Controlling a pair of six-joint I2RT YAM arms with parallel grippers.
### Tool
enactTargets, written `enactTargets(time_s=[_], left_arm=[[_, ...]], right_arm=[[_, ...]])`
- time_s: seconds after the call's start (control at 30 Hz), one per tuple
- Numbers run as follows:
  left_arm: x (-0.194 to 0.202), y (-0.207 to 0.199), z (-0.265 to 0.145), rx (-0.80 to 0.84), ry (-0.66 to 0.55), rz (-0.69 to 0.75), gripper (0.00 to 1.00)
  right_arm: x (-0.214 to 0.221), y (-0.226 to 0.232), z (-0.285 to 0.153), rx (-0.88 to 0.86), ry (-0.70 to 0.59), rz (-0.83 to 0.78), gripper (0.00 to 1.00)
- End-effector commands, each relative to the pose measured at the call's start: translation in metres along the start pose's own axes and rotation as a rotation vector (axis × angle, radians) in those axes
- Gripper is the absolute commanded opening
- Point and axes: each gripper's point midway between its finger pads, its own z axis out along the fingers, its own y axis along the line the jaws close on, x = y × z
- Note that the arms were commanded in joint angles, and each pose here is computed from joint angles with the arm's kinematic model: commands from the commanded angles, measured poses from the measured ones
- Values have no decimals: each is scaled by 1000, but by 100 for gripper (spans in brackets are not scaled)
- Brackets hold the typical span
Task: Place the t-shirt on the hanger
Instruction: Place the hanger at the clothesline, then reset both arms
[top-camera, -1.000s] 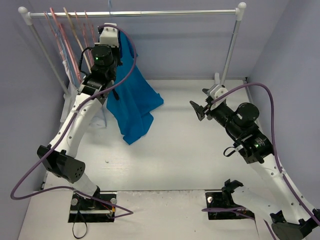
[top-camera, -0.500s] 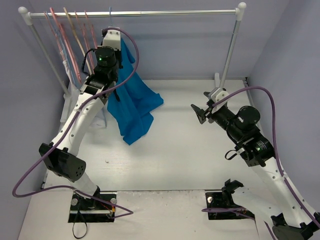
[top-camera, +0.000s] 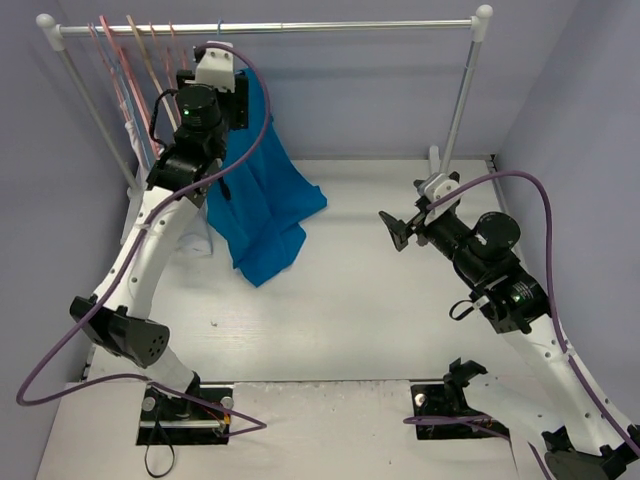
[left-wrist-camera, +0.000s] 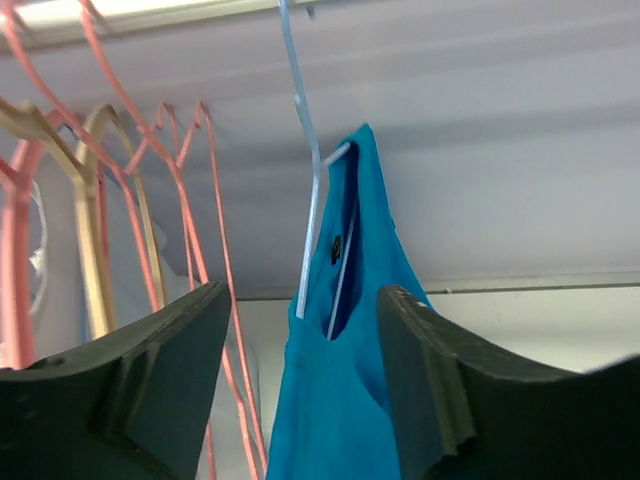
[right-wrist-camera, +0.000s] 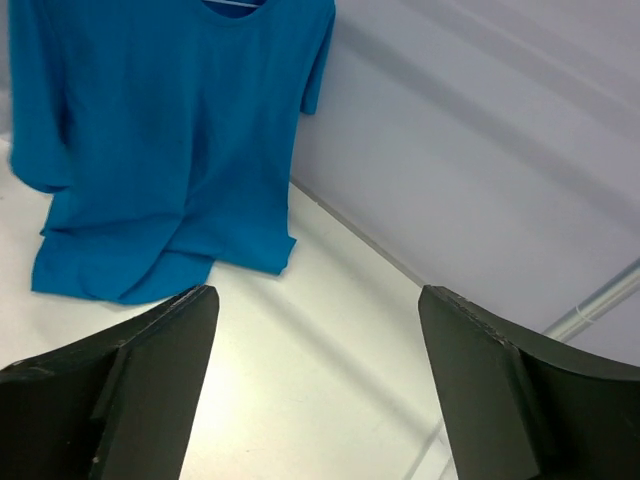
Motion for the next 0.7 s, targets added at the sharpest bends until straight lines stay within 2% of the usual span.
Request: enactTargets(time_s=[0.0, 0.07, 0.2, 0.23, 0.27, 0.3, 0.37, 0.4, 0.43, 0.5, 0.53, 0.6, 0.67], left_arm=[[-96, 35, -58, 3, -210, -95, 61], [-102, 39, -79, 40, -190, -86, 64], [-69, 52, -113, 35, -51, -61, 65], [-62, 61, -134, 34, -30, -55, 66], [-52, 62, -144, 33, -5, -97, 66], [-25, 61, -146, 29, 62, -88, 66], [-5, 70, -181, 22, 115, -164, 66], [25, 65, -185, 34, 186, -155, 73], [36, 73, -209, 26, 205, -184, 75], [72, 80, -226, -5, 285, -172, 77], [81, 93, -249, -32, 292, -180, 78], [101, 105, -270, -70, 322, -164, 79], [116, 124, -294, -130, 300, -172, 79]], right_arm=[[-34, -26, -1, 114, -95, 32, 85], [-34, -41, -2, 201, -71, 104, 100], [-24, -59, 0, 309, 13, 183, 100], [-22, -61, -1, 327, 23, 191, 100], [-20, -68, -5, 373, 36, 195, 100], [-19, -71, -10, 401, 38, 210, 100], [-12, -76, -21, 449, 53, 223, 100], [-10, -79, -25, 481, 57, 233, 100], [-6, -79, -29, 491, 67, 242, 100], [7, -79, -42, 532, 104, 278, 100], [12, -79, -47, 550, 116, 290, 100], [25, -86, -65, 639, 146, 310, 100], [32, -87, -82, 688, 137, 325, 100]])
